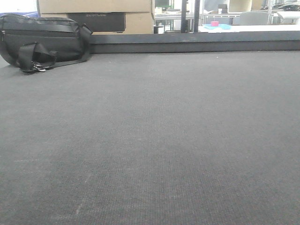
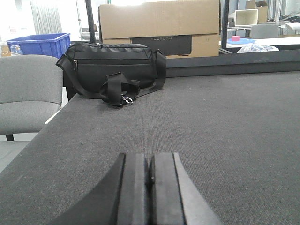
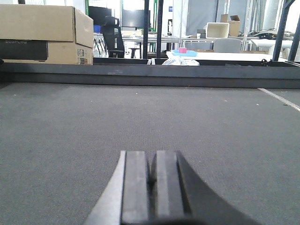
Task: Grab block from conveyor and place in blue bin
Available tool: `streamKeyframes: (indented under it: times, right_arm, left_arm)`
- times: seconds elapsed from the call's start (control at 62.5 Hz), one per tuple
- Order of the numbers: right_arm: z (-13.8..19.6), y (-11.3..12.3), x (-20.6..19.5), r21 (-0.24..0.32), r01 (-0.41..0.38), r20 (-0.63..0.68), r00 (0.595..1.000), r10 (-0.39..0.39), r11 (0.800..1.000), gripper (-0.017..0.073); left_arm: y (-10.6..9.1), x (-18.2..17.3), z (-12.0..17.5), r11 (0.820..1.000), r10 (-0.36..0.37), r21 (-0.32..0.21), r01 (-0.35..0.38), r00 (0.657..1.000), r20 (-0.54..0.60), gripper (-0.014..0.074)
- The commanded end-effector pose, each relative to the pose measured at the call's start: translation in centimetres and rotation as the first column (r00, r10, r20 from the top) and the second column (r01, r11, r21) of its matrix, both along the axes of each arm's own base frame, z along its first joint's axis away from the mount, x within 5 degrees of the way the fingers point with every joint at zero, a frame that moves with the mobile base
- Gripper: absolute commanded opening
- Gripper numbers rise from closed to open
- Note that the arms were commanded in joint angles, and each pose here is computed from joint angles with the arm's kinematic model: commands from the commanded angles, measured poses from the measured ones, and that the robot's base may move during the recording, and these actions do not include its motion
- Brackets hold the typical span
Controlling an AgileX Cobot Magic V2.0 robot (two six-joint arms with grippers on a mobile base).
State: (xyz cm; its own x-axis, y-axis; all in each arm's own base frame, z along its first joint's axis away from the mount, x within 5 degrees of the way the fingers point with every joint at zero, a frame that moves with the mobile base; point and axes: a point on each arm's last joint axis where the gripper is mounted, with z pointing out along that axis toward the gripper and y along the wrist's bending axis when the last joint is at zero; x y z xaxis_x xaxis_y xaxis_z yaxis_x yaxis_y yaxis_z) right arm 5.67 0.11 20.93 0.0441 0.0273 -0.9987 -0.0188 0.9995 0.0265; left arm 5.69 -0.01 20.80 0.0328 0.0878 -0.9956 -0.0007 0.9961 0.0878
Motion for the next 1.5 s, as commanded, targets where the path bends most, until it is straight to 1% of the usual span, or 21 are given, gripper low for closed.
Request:
streamKeyframes:
  times: [0.0, 0.944, 1.088, 1.12, 1.2, 1.248, 1.312, 1.36, 1.424, 1.488]
  right_arm:
    - [0.3, -0.1, 0.0, -0.004, 0.009, 0.029, 1.0, -0.009, 1.0, -0.0167]
    - [0.3, -0.1, 0.0, -0.004, 0.009, 0.029, 1.0, -0.009, 1.0, -0.0167]
    - [0.3, -0.1, 0.0, -0.004, 0.01, 0.035, 0.999, -0.01, 1.0, -0.0167]
    - [0.4, -0.1, -0.1, -0.004, 0.011, 0.049, 0.999, -0.011, 1.0, -0.0167]
    - [0.6, -0.1, -0.1, 0.025, 0.01, 0.062, 0.998, -0.011, 1.0, -0.0167]
    - [0.2, 0.0, 0.0, 0.036, 0.003, 0.026, 1.0, -0.004, 0.999, -0.0167]
    - [1.4, 0.0, -0.3, 0.05, -0.007, 0.012, 1.0, 0.006, 0.999, -0.0167]
    - [2.8, 0.1, -0.7, 0.049, -0.014, 0.019, 1.0, 0.013, 0.999, -0.0167]
    - [5.4, 0.2, -1.4, 0.047, -0.024, 0.056, 0.998, 0.021, 0.999, -0.0167]
    - [7.2, 0.3, -2.0, 0.043, -0.033, 0.047, 0.998, 0.031, 0.998, -0.0167]
  left_arm:
    - [0.0, -0.1, 0.2, 1.0, -0.004, -0.002, 0.004, 1.0, 0.022, -0.0111]
    - [0.0, -0.1, 0.3, 1.0, -0.004, -0.002, 0.004, 1.0, 0.027, -0.0111]
    - [0.0, -0.1, 1.0, 1.0, -0.004, -0.002, 0.005, 0.994, 0.108, -0.0111]
    - [0.0, -0.2, 1.1, 1.0, -0.004, -0.013, 0.006, 0.993, 0.12, -0.0111]
    - [0.0, -0.1, 1.0, 1.0, -0.004, -0.013, 0.006, 0.995, 0.1, -0.0111]
    - [0.0, -0.3, 1.7, 1.0, -0.004, -0.013, 0.005, 0.996, 0.092, -0.0111]
    - [0.0, -0.6, 2.9, 1.0, -0.002, 0.003, 0.002, 0.998, 0.062, -0.0111]
    - [0.0, -1.0, 4.0, 1.0, 0.004, 0.021, -0.004, 1.0, 0.015, -0.0111]
    - [0.1, -2.0, 6.2, 0.999, 0.015, 0.042, -0.015, 1.0, 0.008, -0.0111]
    - [0.2, -2.4, 8.2, 0.999, 0.019, 0.043, -0.019, 1.0, 0.004, -0.0111]
